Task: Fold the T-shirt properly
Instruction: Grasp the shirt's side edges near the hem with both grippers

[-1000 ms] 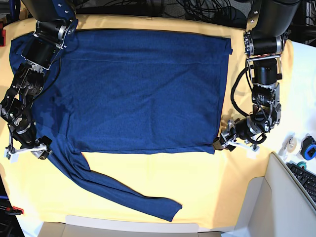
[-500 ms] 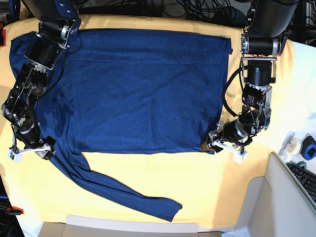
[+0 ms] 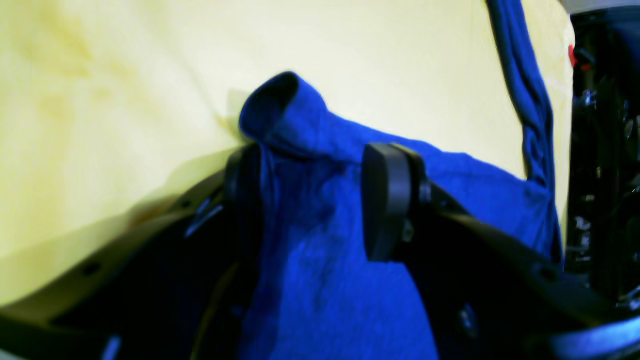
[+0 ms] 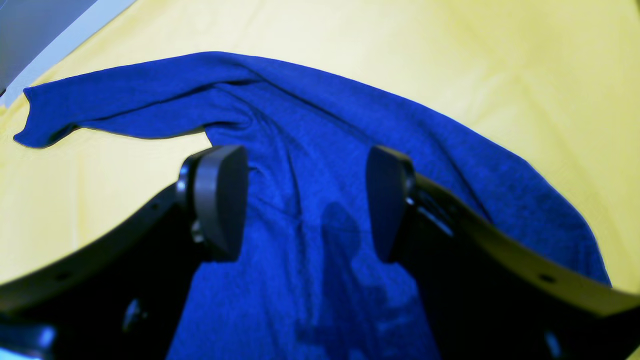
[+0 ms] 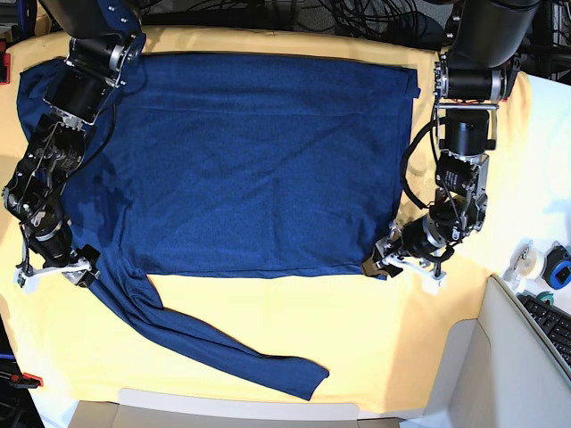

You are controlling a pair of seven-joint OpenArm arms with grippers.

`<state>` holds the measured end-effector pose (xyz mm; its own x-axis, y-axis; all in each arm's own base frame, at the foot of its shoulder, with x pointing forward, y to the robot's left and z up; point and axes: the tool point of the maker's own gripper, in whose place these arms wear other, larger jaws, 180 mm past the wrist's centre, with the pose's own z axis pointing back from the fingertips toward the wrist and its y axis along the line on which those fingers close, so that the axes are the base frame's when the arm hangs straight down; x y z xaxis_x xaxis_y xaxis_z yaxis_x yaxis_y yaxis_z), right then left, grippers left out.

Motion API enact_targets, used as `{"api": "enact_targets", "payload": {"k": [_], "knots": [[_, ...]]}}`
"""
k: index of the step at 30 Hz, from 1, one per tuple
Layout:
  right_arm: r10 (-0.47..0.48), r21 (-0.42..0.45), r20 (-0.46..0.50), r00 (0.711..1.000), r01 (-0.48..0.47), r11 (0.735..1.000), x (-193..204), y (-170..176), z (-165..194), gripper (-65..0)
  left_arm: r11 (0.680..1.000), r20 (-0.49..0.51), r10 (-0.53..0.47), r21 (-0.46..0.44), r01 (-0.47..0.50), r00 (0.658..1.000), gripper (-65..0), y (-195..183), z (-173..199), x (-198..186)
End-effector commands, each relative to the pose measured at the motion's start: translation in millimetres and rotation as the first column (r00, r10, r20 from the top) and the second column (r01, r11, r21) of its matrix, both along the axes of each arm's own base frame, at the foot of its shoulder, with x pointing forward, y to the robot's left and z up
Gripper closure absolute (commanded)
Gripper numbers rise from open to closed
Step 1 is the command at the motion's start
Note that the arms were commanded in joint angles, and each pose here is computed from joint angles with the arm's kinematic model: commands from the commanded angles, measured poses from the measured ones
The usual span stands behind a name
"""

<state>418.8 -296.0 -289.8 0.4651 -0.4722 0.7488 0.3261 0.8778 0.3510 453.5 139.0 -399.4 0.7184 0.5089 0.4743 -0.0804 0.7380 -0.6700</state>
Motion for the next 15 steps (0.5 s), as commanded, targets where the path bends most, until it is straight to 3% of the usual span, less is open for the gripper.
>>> {"api": "enact_targets", "payload": {"k": [1,6,11,14,15], "knots": [[-0.003,-0.022,0.061,0.998,0.004,1.000,8,-6,21,-37.1,1.000,0.020,-0.009,0.004,0.009,1.000,-29.6,-2,11,8],[-0.003,-0.021,0.056,0.998,0.004,1.000,7,-6,19,-37.1,0.999,0.014,-0.035,0.012,0.035,0.999,-27.7,-11,8,6],[-0.005,-0.018,0.050,0.999,0.006,1.000,7,-7,17,-37.1,0.997,0.004,-0.067,0.033,0.067,0.998,-13.0,-17,4,3],[-0.011,0.001,0.020,1.000,0.011,1.000,9,-10,6,-37.1,0.997,-0.004,-0.064,0.036,0.064,0.998,0.0,-15,1,0],[-0.008,0.014,0.015,1.000,0.008,1.000,15,-10,5,-37.1,0.997,-0.012,-0.064,0.035,0.065,0.998,0.0,-15,-3,-3]]}}
